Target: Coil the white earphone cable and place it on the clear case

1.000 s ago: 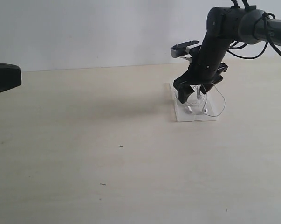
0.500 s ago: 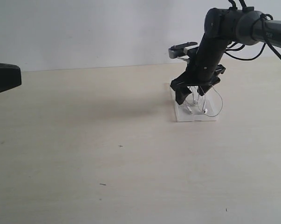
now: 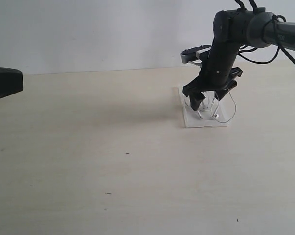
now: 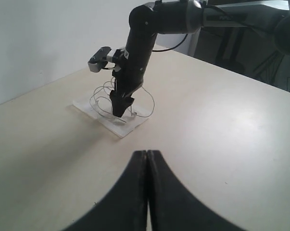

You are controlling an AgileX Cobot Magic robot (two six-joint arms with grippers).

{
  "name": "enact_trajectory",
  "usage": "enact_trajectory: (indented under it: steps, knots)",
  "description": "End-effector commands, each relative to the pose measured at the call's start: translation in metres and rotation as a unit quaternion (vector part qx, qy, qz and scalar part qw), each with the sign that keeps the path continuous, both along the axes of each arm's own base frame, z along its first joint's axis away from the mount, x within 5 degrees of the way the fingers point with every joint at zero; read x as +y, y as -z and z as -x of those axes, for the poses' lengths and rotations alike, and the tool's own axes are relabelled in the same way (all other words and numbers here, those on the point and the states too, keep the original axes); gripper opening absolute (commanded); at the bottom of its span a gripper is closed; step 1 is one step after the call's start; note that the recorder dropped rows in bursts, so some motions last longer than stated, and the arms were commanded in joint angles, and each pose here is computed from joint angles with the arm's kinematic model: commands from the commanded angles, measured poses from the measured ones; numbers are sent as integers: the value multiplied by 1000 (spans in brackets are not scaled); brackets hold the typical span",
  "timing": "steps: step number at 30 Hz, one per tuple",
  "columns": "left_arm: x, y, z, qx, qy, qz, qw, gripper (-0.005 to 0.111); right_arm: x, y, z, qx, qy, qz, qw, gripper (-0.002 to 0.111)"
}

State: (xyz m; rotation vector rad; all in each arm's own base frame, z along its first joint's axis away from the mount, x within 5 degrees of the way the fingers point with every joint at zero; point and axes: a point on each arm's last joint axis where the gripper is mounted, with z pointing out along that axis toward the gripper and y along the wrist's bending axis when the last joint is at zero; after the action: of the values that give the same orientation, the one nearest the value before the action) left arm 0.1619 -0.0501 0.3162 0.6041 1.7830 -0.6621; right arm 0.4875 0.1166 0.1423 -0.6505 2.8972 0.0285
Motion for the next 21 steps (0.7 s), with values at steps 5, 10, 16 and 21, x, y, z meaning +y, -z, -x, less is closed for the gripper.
enact_trajectory:
  steps: [5,10,16,21]
  knots:
    - [-1,0,1,5,9,8,1000,0,7,-10,3,3,-5,-5,1000,76]
    - [-2,0,3,6,17,10,1000,0,-5,-6,4,12,15,62,998,76]
    - [-3,0,3,6,18,10,1000,0,-1,-7,7,22,28,62,997,76]
    - [-3,0,3,6,19,10,1000,0,25,1,12,11,-7,83,996,76]
